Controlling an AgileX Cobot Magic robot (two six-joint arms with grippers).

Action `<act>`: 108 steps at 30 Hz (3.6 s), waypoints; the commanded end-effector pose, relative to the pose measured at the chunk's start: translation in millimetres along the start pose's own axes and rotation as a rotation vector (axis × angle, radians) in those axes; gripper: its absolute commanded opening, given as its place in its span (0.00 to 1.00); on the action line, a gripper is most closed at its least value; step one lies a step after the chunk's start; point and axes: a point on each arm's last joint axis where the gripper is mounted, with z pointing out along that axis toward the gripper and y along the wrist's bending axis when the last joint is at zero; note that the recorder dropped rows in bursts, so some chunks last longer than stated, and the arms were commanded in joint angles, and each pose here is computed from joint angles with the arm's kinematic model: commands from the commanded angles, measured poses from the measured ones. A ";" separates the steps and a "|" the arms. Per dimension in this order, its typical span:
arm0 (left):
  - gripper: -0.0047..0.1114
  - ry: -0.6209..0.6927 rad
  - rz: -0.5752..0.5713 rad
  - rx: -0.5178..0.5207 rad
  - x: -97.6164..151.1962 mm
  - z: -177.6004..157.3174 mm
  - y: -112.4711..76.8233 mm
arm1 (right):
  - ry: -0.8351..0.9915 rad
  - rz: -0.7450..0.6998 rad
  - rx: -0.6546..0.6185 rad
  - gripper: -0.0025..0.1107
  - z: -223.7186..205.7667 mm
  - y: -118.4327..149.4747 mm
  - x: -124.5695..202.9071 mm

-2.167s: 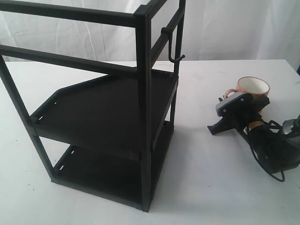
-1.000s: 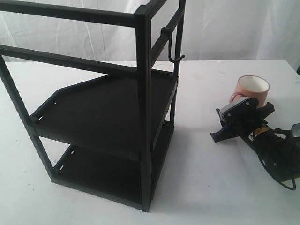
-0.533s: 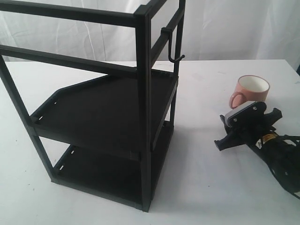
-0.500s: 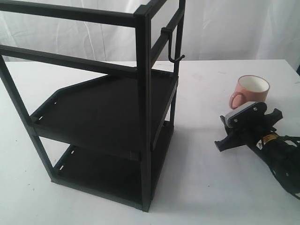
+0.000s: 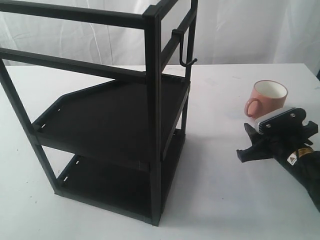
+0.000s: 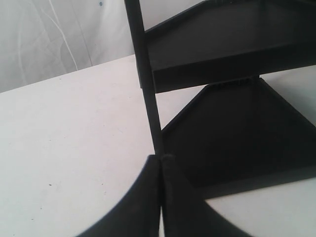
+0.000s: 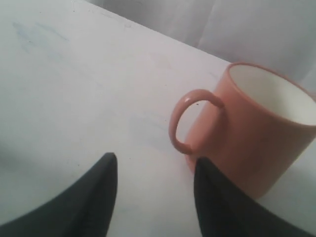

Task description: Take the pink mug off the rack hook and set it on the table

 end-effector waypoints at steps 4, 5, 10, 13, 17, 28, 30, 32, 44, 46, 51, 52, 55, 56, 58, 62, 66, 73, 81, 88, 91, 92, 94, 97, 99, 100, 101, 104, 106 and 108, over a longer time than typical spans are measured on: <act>0.04 -0.007 -0.009 -0.001 0.6 0.0 -0.1 | -0.082 0.165 0.030 0.43 -23.4 -6.9 -27.3; 0.04 -0.007 -0.009 -0.001 0.6 0.0 -0.1 | -0.103 0.207 0.032 0.43 -26.5 -8.0 -32.8; 0.04 -0.007 -0.009 -0.001 0.6 0.0 -0.1 | -0.280 0.231 0.032 0.43 -60.4 -13.4 -76.8; 0.04 -0.007 -0.009 -0.001 0.6 0.0 -0.1 | -0.431 0.204 0.018 0.43 -91.1 -14.2 -107.6; 0.04 -0.007 -0.009 -0.001 0.6 0.0 -0.1 | -0.294 0.325 0.029 0.27 -127.0 -18.2 -126.2; 0.04 -0.009 -0.009 -0.002 0.4 0.0 0.0 | -0.167 0.303 0.250 0.02 -255.1 -28.0 -156.9; 0.04 -0.009 -0.009 -0.002 0.4 0.0 0.0 | -0.172 0.326 0.273 0.02 -273.7 -25.5 -151.1; 0.04 -0.009 -0.009 -0.002 0.4 0.0 0.0 | -0.243 0.364 0.266 0.02 -288.6 -22.0 -151.1; 0.04 -0.009 -0.009 -0.002 0.4 0.0 0.0 | -0.324 0.387 0.260 0.02 -304.9 -18.3 -150.3; 0.04 -0.009 -0.009 -0.002 0.4 0.0 0.0 | -0.324 0.387 0.260 0.02 -304.9 -18.3 -150.3; 0.04 -0.009 -0.009 -0.002 0.4 0.0 0.0 | -0.324 0.387 0.260 0.02 -304.9 -18.3 -150.3; 0.04 -0.009 -0.009 -0.002 0.4 0.0 0.0 | -0.324 0.387 0.260 0.02 -304.9 -18.3 -150.3; 0.04 -0.009 -0.009 -0.002 0.4 0.0 0.0 | -0.324 0.387 0.260 0.02 -304.9 -18.3 -150.3; 0.04 -0.009 -0.009 -0.002 0.4 0.0 0.0 | -0.324 0.387 0.260 0.02 -304.9 -18.3 -150.3; 0.04 -0.009 -0.009 -0.002 0.4 0.0 0.0 | -0.319 0.388 0.260 0.02 -303.5 -18.0 -148.5; 0.04 -0.009 -0.009 -0.002 0.4 0.0 0.0 | -0.297 0.475 0.214 0.02 -298.3 -14.1 -142.5; 0.04 -0.009 -0.009 -0.002 0.4 0.0 0.0 | -0.270 0.378 0.190 0.02 -295.8 -10.4 -140.4; 0.04 -0.009 -0.009 -0.002 0.4 0.0 0.0 | -0.288 0.254 0.149 0.02 -294.2 0.0 -124.1; 0.04 -0.009 -0.009 -0.002 0.4 0.0 0.0 | -0.179 0.295 0.132 0.02 -273.7 6.2 -91.8; 0.04 -0.009 -0.009 -0.002 0.4 0.0 0.0 | -0.075 0.328 0.138 0.02 -258.8 11.3 -60.5; 0.04 -0.009 -0.009 -0.002 0.4 0.0 0.0 | -0.047 0.398 0.142 0.02 -254.3 13.0 -49.5; 0.04 -0.009 -0.009 -0.002 0.4 0.0 0.0 | -0.043 0.411 0.142 0.02 -253.4 13.5 -47.2; 0.04 -0.009 -0.009 -0.002 0.4 0.0 0.0 | -0.042 0.412 0.142 0.02 -251.4 14.3 -43.2; 0.04 -0.009 -0.009 -0.002 0.4 0.0 0.0 | -0.043 0.399 0.144 0.02 -250.2 14.8 -40.6; 0.04 -0.009 -0.009 -0.002 0.4 0.0 0.0 | -0.037 0.384 0.144 0.02 -249.4 15.3 -38.6; 0.04 -0.009 -0.009 -0.002 0.4 0.0 0.0 | -0.038 0.380 0.144 0.02 -249.2 15.3 -38.4; 0.04 -0.009 -0.009 -0.002 0.4 0.0 0.0 | -0.038 0.378 0.144 0.02 -249.2 15.3 -38.4; 0.04 -0.009 -0.009 -0.002 0.4 0.0 0.0 | -0.034 0.354 0.151 0.02 -249.3 14.8 -38.1; 0.04 -0.009 -0.009 -0.002 0.4 0.0 0.0 | -0.035 0.352 0.151 0.02 -249.3 14.7 -38.2; 0.04 -0.009 -0.009 -0.002 0.4 0.0 0.0 | -0.037 0.356 0.151 0.02 -249.3 14.7 -38.3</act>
